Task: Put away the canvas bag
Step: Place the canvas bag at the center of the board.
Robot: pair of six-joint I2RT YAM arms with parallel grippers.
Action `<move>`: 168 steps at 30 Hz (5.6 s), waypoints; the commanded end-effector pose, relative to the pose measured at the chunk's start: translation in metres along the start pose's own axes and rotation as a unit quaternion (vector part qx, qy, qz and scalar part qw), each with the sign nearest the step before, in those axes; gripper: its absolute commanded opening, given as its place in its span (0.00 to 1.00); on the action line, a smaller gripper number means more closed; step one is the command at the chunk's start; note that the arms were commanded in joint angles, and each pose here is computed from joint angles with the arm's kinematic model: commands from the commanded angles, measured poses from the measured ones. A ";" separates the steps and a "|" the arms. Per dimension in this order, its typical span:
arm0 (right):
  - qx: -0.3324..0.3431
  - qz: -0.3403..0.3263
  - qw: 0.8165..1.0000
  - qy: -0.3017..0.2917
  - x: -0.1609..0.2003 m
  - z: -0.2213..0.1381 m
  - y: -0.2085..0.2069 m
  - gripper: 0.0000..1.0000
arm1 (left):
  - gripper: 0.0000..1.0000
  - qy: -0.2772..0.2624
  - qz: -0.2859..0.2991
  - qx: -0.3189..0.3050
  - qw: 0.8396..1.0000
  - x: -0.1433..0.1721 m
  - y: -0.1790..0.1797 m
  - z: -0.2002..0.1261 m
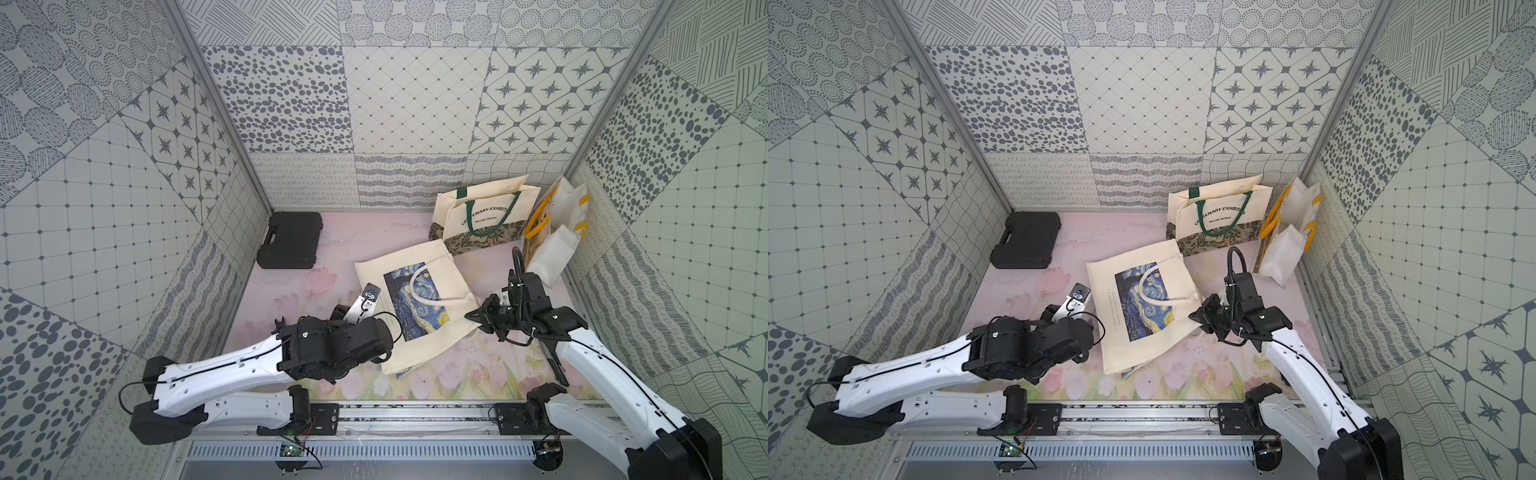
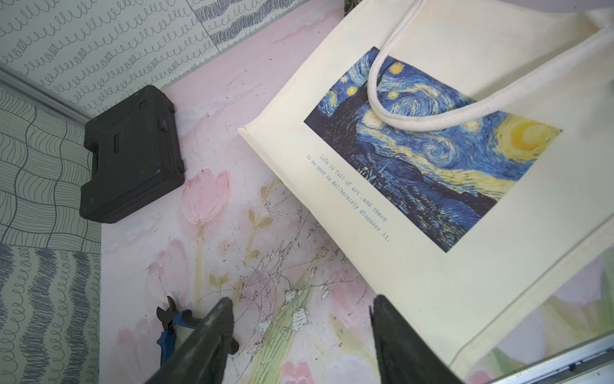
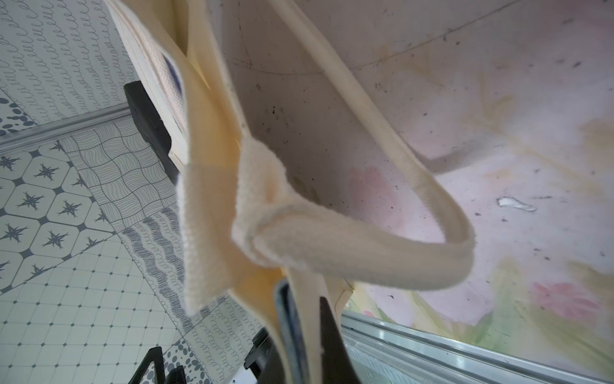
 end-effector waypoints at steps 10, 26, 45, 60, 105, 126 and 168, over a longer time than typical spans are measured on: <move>0.007 -0.056 0.998 0.024 0.043 0.037 0.021 0.02 | 0.67 -0.018 0.007 0.046 0.999 -0.018 0.001 0.020; -0.001 0.000 1.000 -0.023 -0.002 0.043 0.005 0.49 | 0.60 0.050 -0.046 0.080 0.994 0.005 -0.025 0.081; 0.036 -0.022 0.996 -0.076 -0.006 0.043 -0.015 0.60 | 0.63 0.071 -0.080 0.106 0.989 0.007 -0.002 0.116; -0.093 -0.058 0.994 -0.029 0.021 0.052 0.040 0.00 | 0.76 -0.074 0.081 0.229 0.967 -0.029 -0.065 0.076; -0.195 -0.001 0.978 0.067 0.084 0.085 0.044 0.00 | 0.00 -0.093 0.135 0.051 0.985 -0.017 -0.048 0.078; -0.398 0.043 0.914 -0.064 0.139 0.148 0.048 0.00 | 0.00 -0.107 0.107 0.060 0.987 -0.020 -0.043 0.069; -0.239 -0.081 0.937 -0.244 -0.033 0.019 0.048 0.00 | 0.77 -0.095 0.062 0.191 0.975 -0.026 -0.053 0.055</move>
Point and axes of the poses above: each gripper's point midway between its finger pads, its own z axis out along the fingers, its own y axis along the line the jaws close on, x = y × z, the point moved 7 cm from there along -z, back along the fingers, and after that the axes turned 12 degrees about z, right-handed, at the moved point
